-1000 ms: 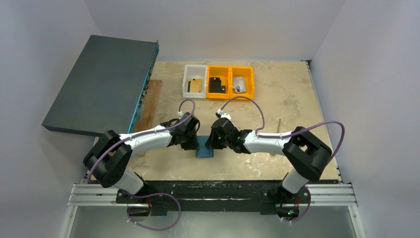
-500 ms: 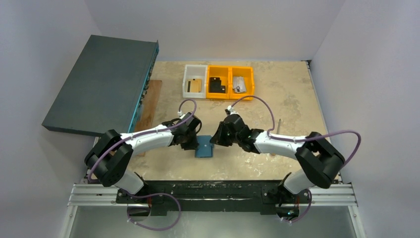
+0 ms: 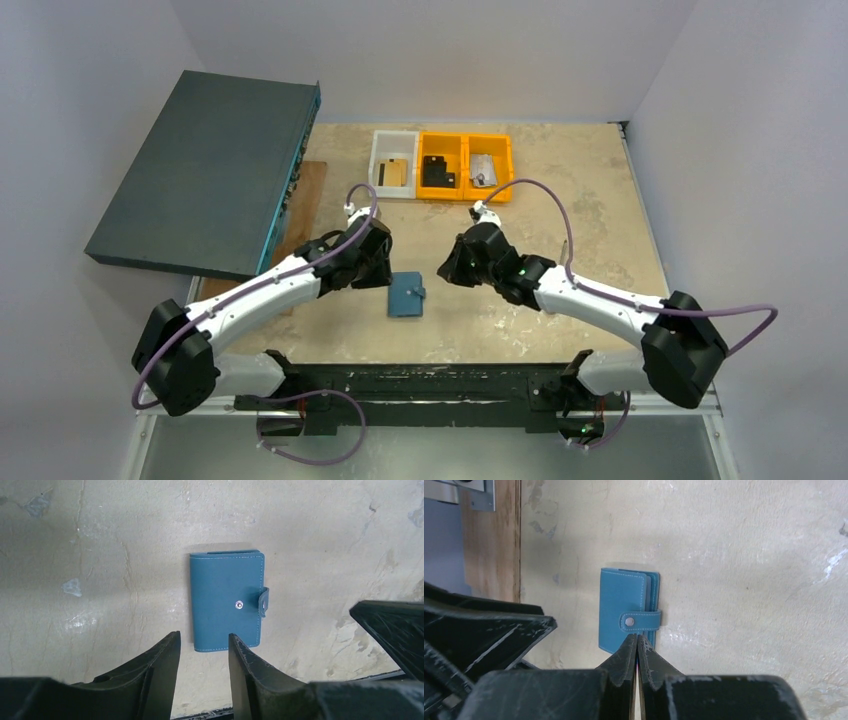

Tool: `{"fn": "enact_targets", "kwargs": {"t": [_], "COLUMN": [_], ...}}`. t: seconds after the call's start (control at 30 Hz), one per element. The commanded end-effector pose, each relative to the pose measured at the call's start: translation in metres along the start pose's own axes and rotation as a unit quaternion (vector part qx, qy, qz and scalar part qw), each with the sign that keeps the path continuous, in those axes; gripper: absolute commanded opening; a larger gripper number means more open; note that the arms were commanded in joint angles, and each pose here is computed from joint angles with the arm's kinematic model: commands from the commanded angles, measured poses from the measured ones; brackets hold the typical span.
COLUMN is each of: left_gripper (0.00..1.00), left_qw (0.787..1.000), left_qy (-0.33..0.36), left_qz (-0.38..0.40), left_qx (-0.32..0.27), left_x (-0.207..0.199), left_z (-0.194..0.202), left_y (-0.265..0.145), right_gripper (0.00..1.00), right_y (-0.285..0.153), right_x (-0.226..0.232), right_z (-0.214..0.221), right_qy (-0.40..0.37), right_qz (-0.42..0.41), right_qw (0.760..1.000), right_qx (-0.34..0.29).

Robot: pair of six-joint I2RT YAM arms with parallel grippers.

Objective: Take the credit cards out of the card holder
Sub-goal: Open the card holder at the center of the board.

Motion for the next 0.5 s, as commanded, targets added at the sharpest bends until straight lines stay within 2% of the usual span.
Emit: {"fn": "enact_targets", "kwargs": {"t": [0.0,0.03,0.07,0.1,0.27,0.47], "left_gripper": [0.40,0.40,0.40,0.40,0.40,0.40], "left_qw": [1.000,1.000,1.000,1.000,1.000,0.999], "left_qy": [0.014,0.013,0.012,0.012,0.006,0.000], "left_qz": [-0.005,-0.006,-0.006,-0.007,-0.021,-0.024], "left_qx": [-0.014,-0.014,-0.013,-0.013,-0.022,-0.023], "left_x": [0.004,0.004,0.005,0.006,0.015,0.021], "left_z": [-0.007,-0.007,-0.006,-0.005,-0.004,0.000], "left_y": [-0.014,-0.015,-0.016,-0.018,-0.025,-0.029], "right_gripper": [0.07,0.21,0.30,0.36,0.47,0.48], "right_y": [0.009,0.013,0.018,0.022,0.045,0.060], "right_x": [0.016,0.020,0.025,0.029,0.033,0.020], "right_z": [0.001,0.007,0.013,0.018,0.036,0.042], "right_qy": [-0.060,-0.073,-0.087,-0.097,-0.123,-0.155], "right_qz": [0.020,0.025,0.033,0.041,0.069,0.121], "right_qw": [0.998,0.997,0.996,0.994,0.990,0.980], "right_qx": [-0.007,-0.004,-0.002,-0.001,0.013,0.015]}}
Point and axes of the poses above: each gripper's point midway between its finger pads, its own y axis out along the fingers, its own x axis along the line the jaws close on, z = x × y, the point moved 5 cm from there along -y, back along the fingers, and after that the axes turned 14 degrees about y, right-handed, at the moved point
